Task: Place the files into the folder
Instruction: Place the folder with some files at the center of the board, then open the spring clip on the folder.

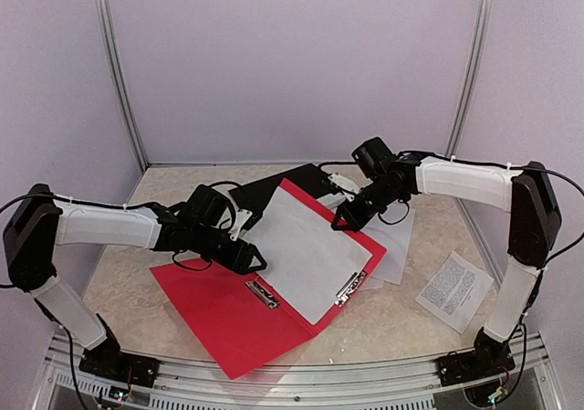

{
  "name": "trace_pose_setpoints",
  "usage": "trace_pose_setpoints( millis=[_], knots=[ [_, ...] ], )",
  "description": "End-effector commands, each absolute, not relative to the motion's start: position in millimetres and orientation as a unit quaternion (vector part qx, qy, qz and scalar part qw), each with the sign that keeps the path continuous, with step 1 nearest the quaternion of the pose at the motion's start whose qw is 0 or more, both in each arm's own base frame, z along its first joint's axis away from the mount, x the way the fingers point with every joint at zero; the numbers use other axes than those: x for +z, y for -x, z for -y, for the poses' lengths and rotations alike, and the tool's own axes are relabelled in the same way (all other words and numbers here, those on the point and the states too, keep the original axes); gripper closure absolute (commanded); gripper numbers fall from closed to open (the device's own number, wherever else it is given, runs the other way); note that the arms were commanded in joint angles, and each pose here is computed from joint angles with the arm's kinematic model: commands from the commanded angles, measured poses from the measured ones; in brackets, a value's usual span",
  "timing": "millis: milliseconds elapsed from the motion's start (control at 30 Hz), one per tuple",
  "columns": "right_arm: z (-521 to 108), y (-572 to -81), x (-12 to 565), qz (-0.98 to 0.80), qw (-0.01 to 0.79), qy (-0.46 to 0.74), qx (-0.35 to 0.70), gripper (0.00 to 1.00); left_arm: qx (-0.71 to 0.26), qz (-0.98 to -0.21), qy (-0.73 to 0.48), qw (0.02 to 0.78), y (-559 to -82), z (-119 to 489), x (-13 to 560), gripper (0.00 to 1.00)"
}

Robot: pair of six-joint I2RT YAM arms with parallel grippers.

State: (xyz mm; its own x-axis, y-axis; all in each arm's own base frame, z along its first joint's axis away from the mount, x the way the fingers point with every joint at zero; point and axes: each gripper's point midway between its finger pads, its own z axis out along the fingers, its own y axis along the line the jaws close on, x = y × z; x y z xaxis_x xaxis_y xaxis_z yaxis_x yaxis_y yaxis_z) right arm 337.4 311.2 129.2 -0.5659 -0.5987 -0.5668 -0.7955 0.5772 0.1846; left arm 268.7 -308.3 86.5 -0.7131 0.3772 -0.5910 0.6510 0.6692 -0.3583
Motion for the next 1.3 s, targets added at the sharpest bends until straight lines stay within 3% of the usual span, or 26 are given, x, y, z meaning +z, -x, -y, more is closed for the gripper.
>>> trace_pose_setpoints(
  millis=[0, 167, 267, 367, 500, 1267],
  knots=[
    [-306, -356, 146, -0.858, 0.26, 0.399, 0.191, 0.84, -0.261, -0.893, -0.3, 0.213, -260, 306, 72, 0.47],
    [-303, -366, 172, -0.853, 0.304, 0.384, 0.179, 0.51, -0.231, -0.904, -0.287, 0.218, -268, 299, 60, 0.54],
    [-301, -370, 191, -0.848, 0.333, 0.374, 0.174, 0.42, -0.231, -0.904, -0.292, 0.209, -266, 300, 57, 0.58],
    [-302, -367, 209, -0.839, 0.357, 0.369, 0.181, 0.39, -0.237, -0.902, -0.298, 0.202, -261, 301, 55, 0.6],
    [-320, -352, 220, -0.819, 0.373, 0.384, 0.205, 0.37, -0.245, -0.899, -0.306, 0.198, -256, 305, 57, 0.63],
    [-433, -220, 111, -0.802, 0.261, 0.39, 0.371, 0.51, -0.241, -0.898, -0.29, 0.227, -246, 289, 30, 0.7]
  ],
)
